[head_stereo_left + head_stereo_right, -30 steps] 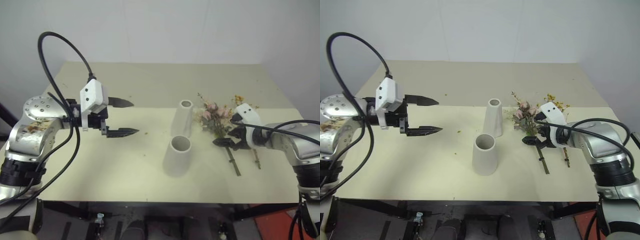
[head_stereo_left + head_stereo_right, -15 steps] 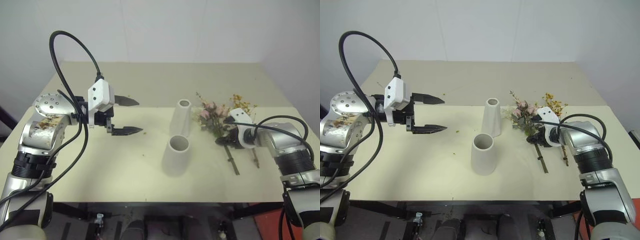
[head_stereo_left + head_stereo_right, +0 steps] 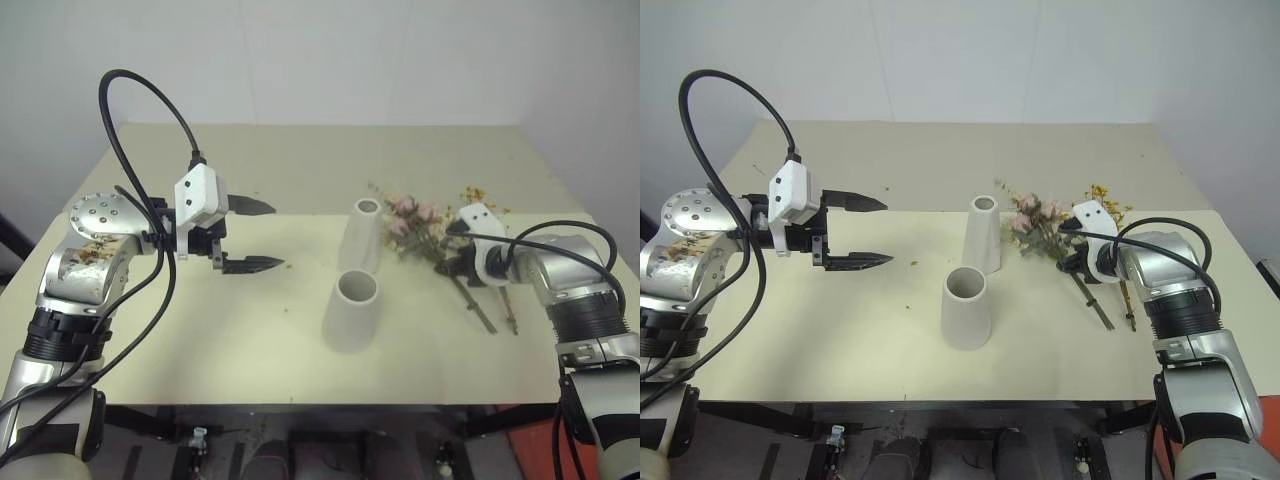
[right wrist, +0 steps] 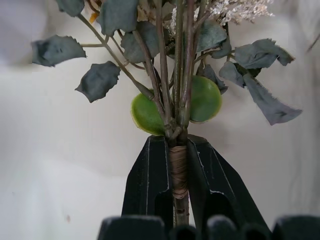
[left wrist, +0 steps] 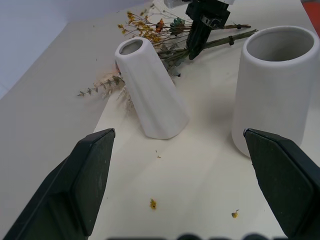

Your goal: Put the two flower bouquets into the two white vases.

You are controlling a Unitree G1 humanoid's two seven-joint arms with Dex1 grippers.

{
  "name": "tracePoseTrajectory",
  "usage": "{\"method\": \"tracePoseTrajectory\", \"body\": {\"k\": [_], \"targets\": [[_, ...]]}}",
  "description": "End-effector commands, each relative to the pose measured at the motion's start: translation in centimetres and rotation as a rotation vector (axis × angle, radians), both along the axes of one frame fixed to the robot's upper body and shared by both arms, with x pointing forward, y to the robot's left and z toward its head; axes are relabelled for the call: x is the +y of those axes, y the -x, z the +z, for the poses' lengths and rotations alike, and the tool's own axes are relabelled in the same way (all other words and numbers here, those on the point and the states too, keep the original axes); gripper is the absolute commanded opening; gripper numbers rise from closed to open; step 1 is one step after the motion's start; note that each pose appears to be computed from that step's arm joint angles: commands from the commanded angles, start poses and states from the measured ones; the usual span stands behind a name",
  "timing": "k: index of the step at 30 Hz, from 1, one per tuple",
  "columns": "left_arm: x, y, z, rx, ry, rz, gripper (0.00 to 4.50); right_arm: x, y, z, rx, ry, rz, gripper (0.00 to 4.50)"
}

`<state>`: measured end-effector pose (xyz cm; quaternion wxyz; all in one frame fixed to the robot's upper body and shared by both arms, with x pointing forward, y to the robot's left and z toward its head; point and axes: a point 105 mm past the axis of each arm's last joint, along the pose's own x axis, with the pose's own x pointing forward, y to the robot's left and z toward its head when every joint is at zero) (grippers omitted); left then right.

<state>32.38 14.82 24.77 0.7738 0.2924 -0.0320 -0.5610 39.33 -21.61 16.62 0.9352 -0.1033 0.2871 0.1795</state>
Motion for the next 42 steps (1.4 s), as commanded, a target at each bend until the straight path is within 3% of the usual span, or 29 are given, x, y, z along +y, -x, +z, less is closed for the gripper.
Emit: {"method": "tracePoseTrajectory", "body": {"k": [1, 9, 11, 17, 21, 30, 34, 42], "targets": [[0.3, 0.3, 1.3, -0.054, 0.014, 0.006, 4.50, -0.1, -0.7, 8.6, -0.350, -0.106, -0.065, 0.23], [0.2, 0.1, 1.5, -0.052, 0.022, 0.005, 4.50, 1.0, -0.4, 17.9, -0.977, -0.218, -0.133, 0.23], [0.1, 0.1, 1.6, -0.053, 0.025, 0.005, 4.50, 1.6, -0.5, 18.8, -1.056, -0.241, -0.141, 0.23], [0.1, 0.1, 1.6, -0.050, 0.046, 0.011, 4.50, 4.6, -0.2, 20.7, -1.189, -0.599, -0.053, 0.23], [0.2, 0.1, 1.5, -0.034, 0.078, 0.032, 4.50, 6.4, 0.4, 21.5, -1.230, -0.787, 0.036, 0.23], [0.8, -0.4, 0.5, 0.043, 0.134, 0.100, 4.50, 10.3, 1.9, 20.8, -1.172, -0.923, 0.252, 0.23], [1.2, -0.8, -0.5, 0.092, 0.108, 0.150, 4.50, 11.8, 2.4, 19.4, -1.109, -0.925, 0.356, 0.23], [1.4, -1.0, -0.8, 0.105, 0.102, 0.177, 4.50, 12.7, 2.4, 18.0, -1.071, -0.913, 0.371, 0.23]]}}
